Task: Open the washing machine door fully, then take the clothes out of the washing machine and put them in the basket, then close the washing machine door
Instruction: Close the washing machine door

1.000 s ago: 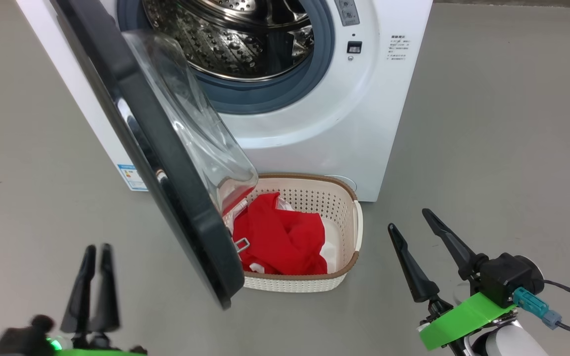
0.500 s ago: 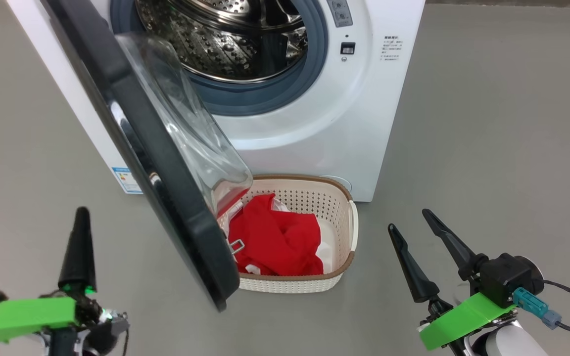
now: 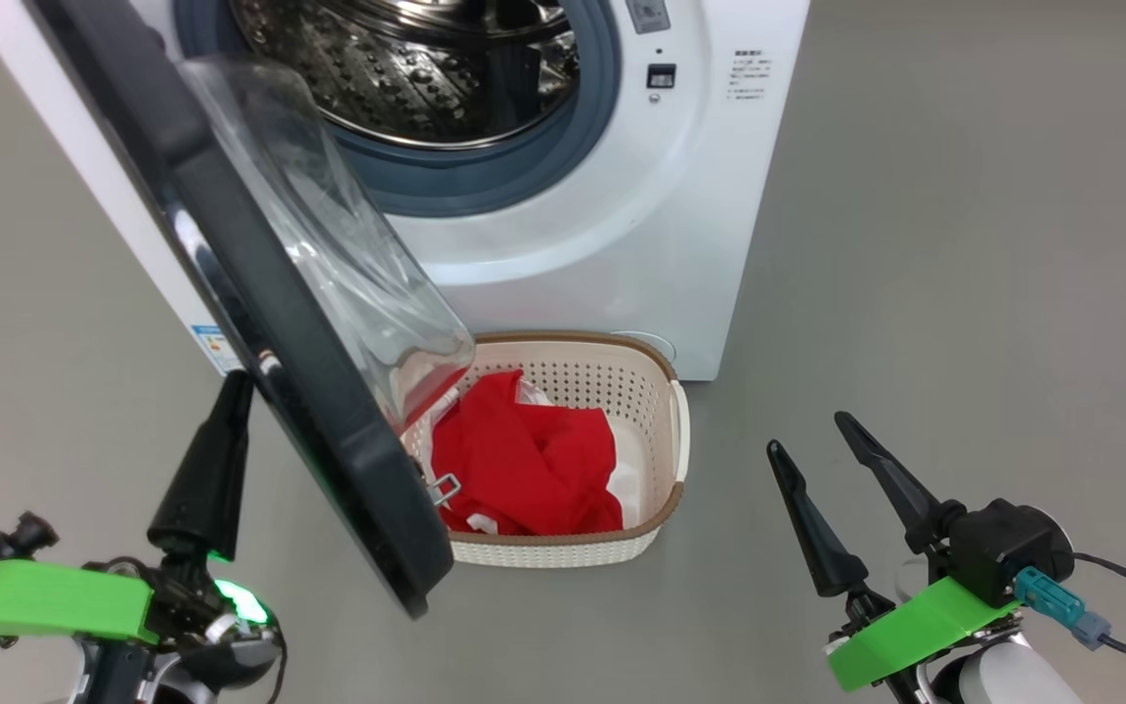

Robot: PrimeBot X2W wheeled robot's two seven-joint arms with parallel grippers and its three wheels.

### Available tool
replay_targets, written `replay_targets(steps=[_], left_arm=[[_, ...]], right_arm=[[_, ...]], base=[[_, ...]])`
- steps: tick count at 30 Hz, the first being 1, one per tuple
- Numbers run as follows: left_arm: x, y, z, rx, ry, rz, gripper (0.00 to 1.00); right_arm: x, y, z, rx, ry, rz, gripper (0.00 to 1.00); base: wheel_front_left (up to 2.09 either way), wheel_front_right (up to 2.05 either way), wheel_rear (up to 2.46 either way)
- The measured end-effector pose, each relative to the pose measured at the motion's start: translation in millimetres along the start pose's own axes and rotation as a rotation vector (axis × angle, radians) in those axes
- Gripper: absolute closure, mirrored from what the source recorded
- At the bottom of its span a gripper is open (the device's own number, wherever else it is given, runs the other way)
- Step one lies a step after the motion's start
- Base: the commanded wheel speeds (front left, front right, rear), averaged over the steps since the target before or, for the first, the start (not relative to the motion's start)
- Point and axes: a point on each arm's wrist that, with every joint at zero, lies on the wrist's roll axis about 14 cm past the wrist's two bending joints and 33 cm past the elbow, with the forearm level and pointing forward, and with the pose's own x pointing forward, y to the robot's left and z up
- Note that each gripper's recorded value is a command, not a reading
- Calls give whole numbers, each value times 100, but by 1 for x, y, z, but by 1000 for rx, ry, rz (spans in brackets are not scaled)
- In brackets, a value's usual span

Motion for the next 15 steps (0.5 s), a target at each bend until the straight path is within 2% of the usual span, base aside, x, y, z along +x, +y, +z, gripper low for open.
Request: replay_targets(steps=[15], left_arm=[[33,-3,-47,7,146,-25,100]], right_arm=[[-15,-30,-2,14,6,-99,0]], base=[[0,0,0]])
